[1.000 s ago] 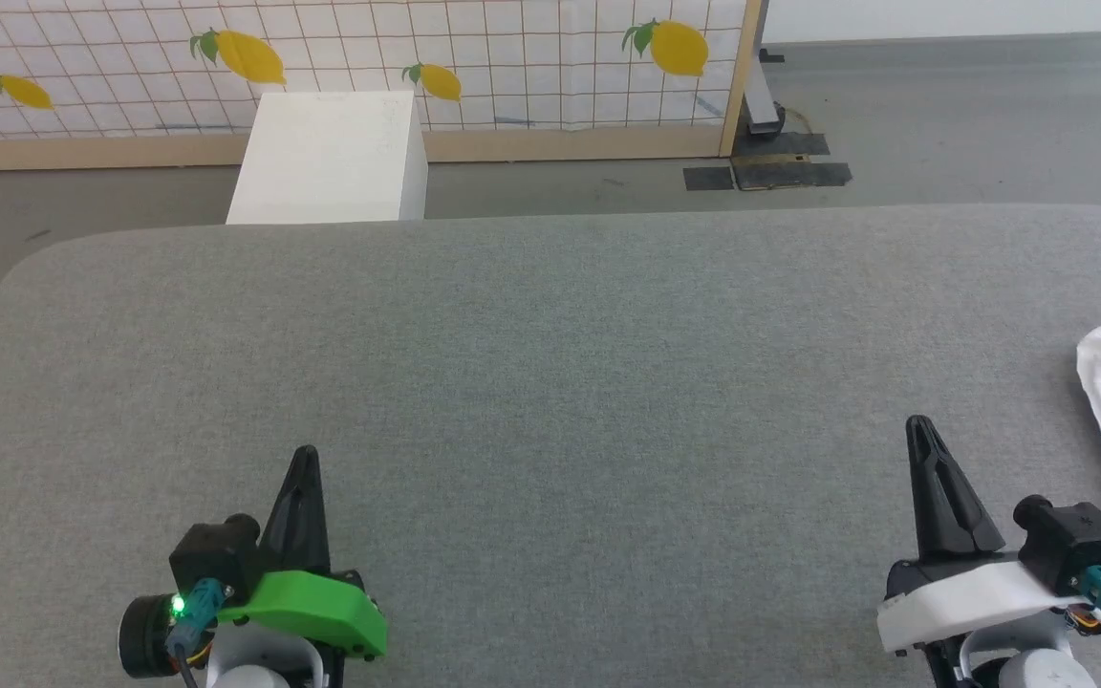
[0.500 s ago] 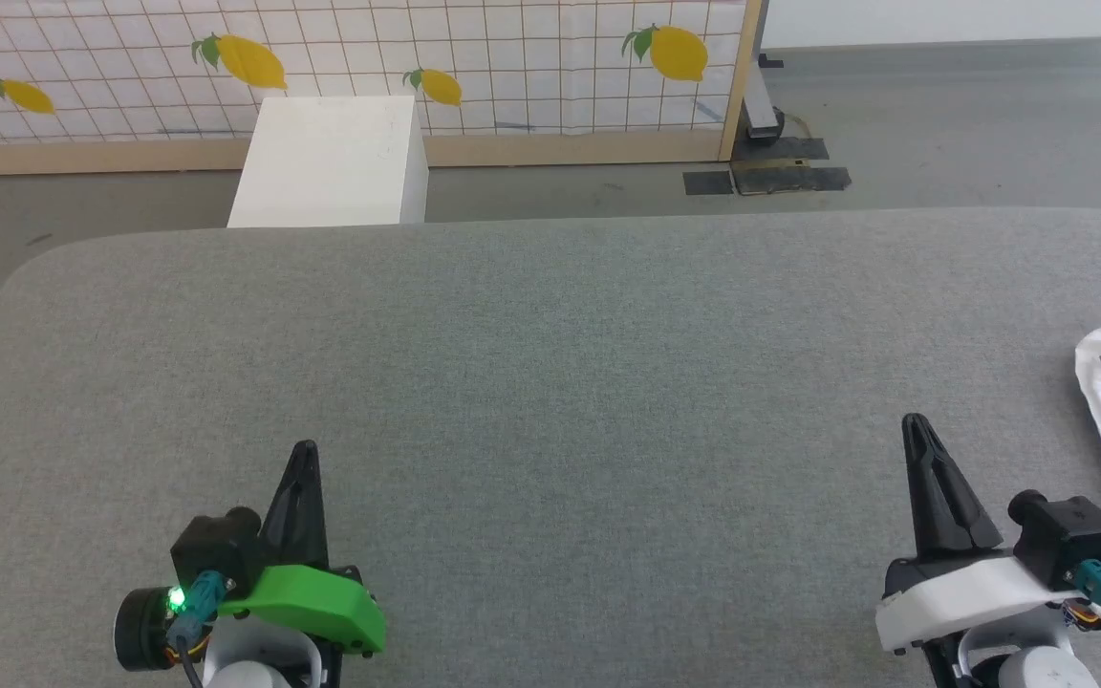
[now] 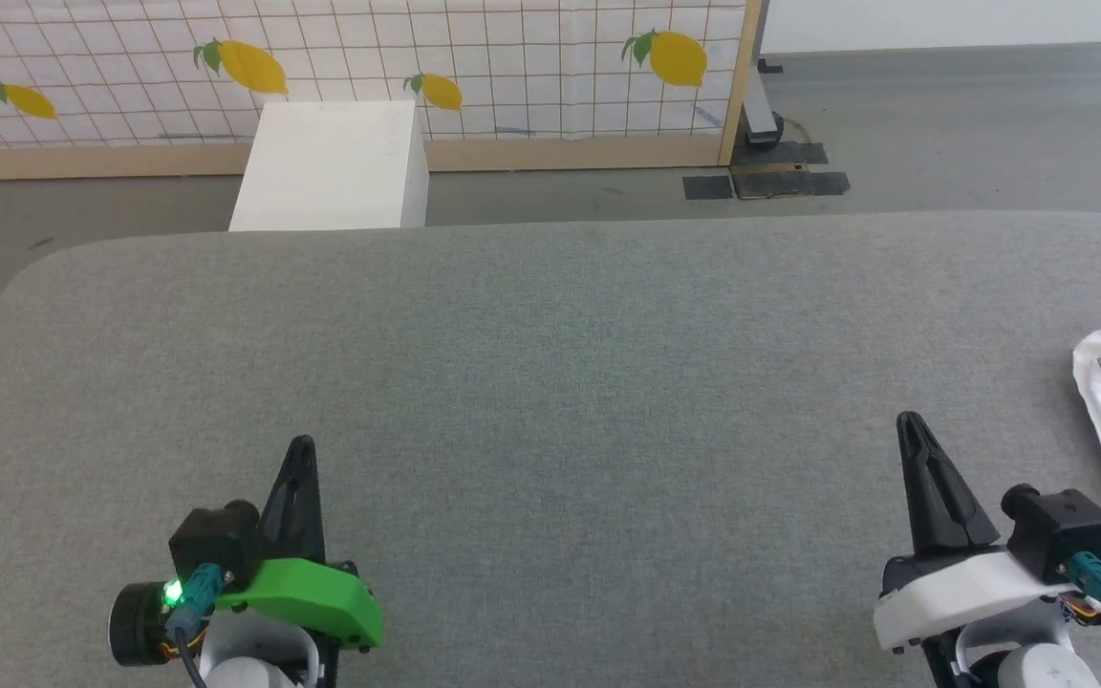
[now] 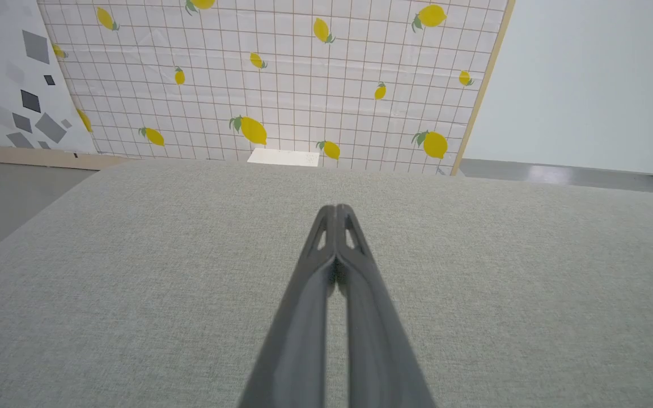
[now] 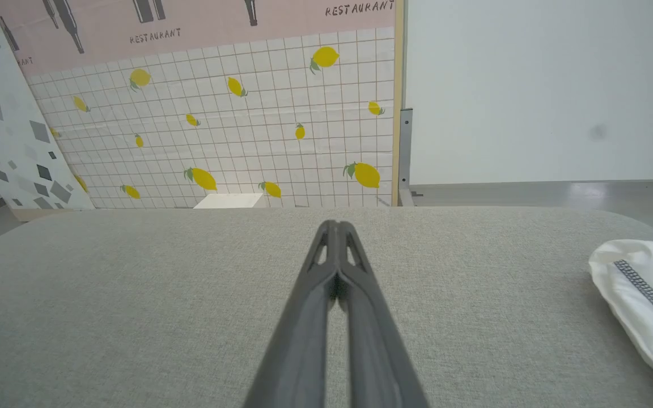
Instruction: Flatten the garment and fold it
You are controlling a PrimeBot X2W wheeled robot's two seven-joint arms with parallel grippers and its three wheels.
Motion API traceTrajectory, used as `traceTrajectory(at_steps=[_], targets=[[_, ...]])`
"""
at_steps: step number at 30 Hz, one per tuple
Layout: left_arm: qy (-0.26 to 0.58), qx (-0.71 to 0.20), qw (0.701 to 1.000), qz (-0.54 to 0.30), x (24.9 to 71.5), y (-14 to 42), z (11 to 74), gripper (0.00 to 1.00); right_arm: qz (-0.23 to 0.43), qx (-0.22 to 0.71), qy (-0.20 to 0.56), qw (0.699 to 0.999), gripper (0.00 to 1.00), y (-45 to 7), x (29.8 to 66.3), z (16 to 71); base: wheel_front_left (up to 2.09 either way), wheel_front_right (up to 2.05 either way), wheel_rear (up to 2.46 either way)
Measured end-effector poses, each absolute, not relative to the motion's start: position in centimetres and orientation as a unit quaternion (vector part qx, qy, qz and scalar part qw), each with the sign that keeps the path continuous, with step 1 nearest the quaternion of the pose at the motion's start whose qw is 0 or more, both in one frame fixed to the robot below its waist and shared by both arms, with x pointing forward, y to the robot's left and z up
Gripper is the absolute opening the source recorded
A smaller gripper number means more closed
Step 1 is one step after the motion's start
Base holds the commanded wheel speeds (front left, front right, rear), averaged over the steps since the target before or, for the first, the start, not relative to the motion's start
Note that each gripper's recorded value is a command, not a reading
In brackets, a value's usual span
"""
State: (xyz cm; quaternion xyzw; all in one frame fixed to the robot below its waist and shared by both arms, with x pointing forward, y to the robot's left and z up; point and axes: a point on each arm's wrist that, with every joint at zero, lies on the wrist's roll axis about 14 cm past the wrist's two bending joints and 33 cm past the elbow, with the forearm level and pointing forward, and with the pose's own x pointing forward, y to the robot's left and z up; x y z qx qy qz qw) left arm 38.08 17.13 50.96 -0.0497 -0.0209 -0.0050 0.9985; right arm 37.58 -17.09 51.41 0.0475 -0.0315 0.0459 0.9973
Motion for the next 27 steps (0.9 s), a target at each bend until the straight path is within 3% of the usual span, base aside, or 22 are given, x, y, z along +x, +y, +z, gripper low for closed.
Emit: traceTrajectory(at_steps=[27], targets=[[-0.019, -0.029, 0.999, -0.007, 38.05, 17.16, 51.79, 0.00, 0.054, 0.028, -0.023, 0.998, 0.00, -16.65, 37.58, 51.88, 0.00, 0.00, 0.00]])
